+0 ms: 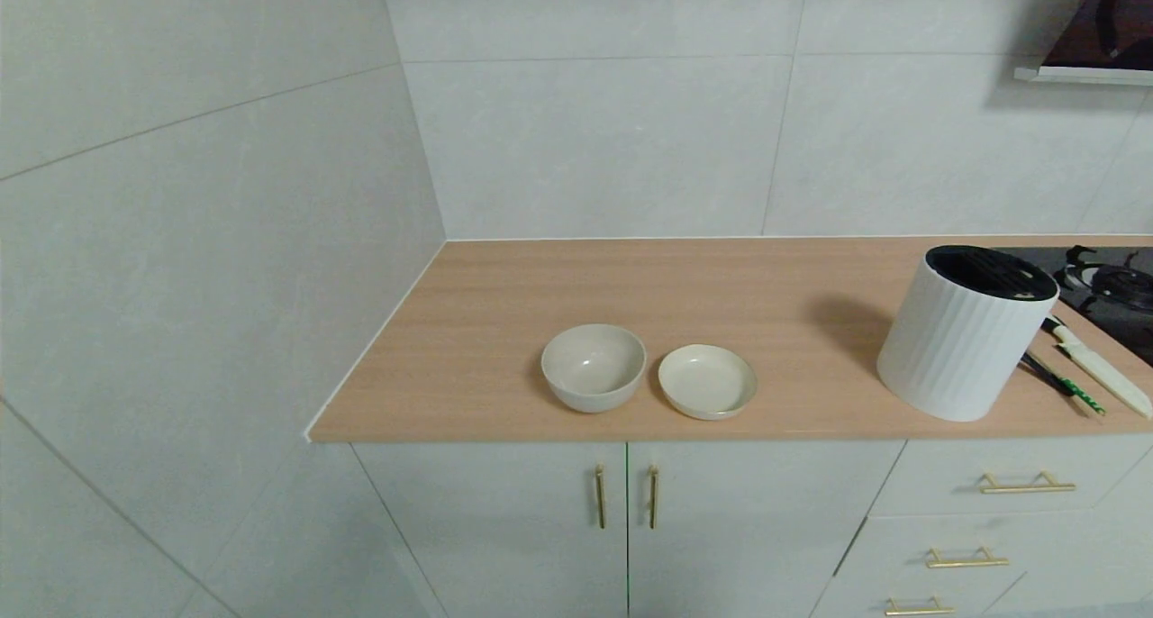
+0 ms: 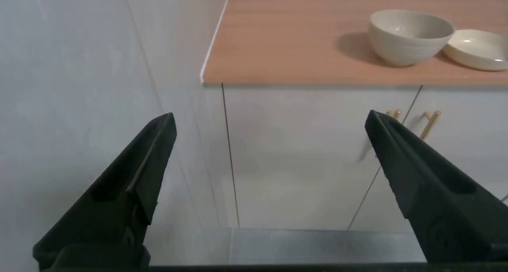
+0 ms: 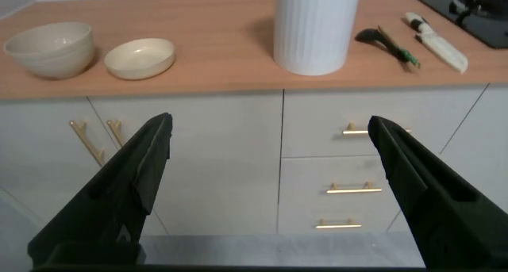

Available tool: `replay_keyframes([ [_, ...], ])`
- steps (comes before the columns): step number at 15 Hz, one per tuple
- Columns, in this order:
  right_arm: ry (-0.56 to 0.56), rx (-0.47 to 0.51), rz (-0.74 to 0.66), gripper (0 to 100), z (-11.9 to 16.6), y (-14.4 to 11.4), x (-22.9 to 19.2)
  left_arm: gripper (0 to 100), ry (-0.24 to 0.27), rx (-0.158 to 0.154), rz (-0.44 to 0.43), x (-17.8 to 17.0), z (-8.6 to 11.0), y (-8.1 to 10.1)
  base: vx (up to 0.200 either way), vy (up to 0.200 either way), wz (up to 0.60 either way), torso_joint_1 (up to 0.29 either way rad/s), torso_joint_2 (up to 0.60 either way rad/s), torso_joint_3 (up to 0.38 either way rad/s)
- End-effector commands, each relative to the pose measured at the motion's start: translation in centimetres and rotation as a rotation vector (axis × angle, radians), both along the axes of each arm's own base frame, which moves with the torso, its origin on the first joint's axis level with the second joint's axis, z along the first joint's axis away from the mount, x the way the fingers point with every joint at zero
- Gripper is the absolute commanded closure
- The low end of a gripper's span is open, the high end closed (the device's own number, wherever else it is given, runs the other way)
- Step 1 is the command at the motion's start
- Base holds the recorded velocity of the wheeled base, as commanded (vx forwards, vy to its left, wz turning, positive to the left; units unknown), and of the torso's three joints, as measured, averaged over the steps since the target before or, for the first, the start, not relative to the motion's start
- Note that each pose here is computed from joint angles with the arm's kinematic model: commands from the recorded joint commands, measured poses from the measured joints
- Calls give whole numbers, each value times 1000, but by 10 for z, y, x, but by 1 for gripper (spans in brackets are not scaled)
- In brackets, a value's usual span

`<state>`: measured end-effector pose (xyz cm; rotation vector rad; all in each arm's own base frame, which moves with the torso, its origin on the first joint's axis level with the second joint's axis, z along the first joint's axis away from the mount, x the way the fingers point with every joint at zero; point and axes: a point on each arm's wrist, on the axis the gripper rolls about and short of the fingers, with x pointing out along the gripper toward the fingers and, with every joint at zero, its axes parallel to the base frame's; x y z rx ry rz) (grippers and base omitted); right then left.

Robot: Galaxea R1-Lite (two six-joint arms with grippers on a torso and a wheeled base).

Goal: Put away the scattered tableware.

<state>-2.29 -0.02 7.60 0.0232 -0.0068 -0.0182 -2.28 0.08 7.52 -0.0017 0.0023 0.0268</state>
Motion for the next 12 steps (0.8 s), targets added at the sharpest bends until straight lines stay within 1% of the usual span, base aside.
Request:
replay_keyframes([
  [1, 0, 0, 0, 0, 0, 0, 0, 0, -1, 0, 1, 0, 0, 0, 0, 0, 0, 0, 0, 0],
  [12, 0, 0, 0, 0, 0, 0, 0, 0, -1, 0, 1, 0, 0, 0, 0, 0, 0, 0, 0, 0],
])
